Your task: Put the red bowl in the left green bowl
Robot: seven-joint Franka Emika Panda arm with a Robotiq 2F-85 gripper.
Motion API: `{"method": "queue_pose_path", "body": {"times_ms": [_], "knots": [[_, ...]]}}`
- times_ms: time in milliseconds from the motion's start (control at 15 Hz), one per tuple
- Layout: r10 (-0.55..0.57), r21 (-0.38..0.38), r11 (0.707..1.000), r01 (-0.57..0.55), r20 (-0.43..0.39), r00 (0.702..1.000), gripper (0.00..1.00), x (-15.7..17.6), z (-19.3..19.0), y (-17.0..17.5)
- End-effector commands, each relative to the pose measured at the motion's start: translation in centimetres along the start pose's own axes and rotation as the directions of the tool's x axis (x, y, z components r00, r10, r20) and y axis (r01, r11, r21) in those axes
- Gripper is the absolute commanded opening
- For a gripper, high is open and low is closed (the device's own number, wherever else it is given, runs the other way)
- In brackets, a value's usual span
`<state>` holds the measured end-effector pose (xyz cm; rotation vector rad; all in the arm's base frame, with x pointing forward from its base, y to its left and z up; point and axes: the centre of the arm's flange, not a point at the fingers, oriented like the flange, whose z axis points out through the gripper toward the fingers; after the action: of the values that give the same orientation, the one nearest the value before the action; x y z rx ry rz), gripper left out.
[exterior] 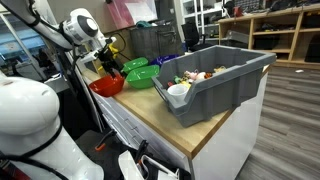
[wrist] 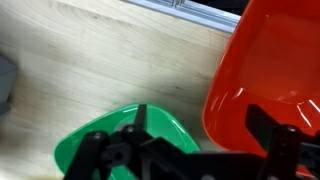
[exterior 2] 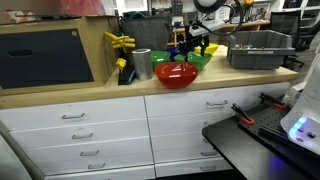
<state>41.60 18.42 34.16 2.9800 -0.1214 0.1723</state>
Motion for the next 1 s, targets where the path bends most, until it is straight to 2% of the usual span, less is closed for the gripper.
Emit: {"method": "queue_pose_path", "body": {"times_ms": [0, 333, 867, 933], "knots": [[0.094, -0.034, 0.995, -0.094, -0.003, 0.996, 1.0, -0.6, -0.3, -0.1], [0.191, -0.051, 0.98, -0.191, -0.003, 0.982, 1.0, -1.2, 0.8, -0.1], [0.274, -0.053, 0.961, -0.272, 0.015, 0.962, 1.0, -1.5, 3.0, -1.2], [0.281, -0.055, 0.958, -0.28, 0.015, 0.959, 0.82, -1.4, 3.2, -1.1]]}}
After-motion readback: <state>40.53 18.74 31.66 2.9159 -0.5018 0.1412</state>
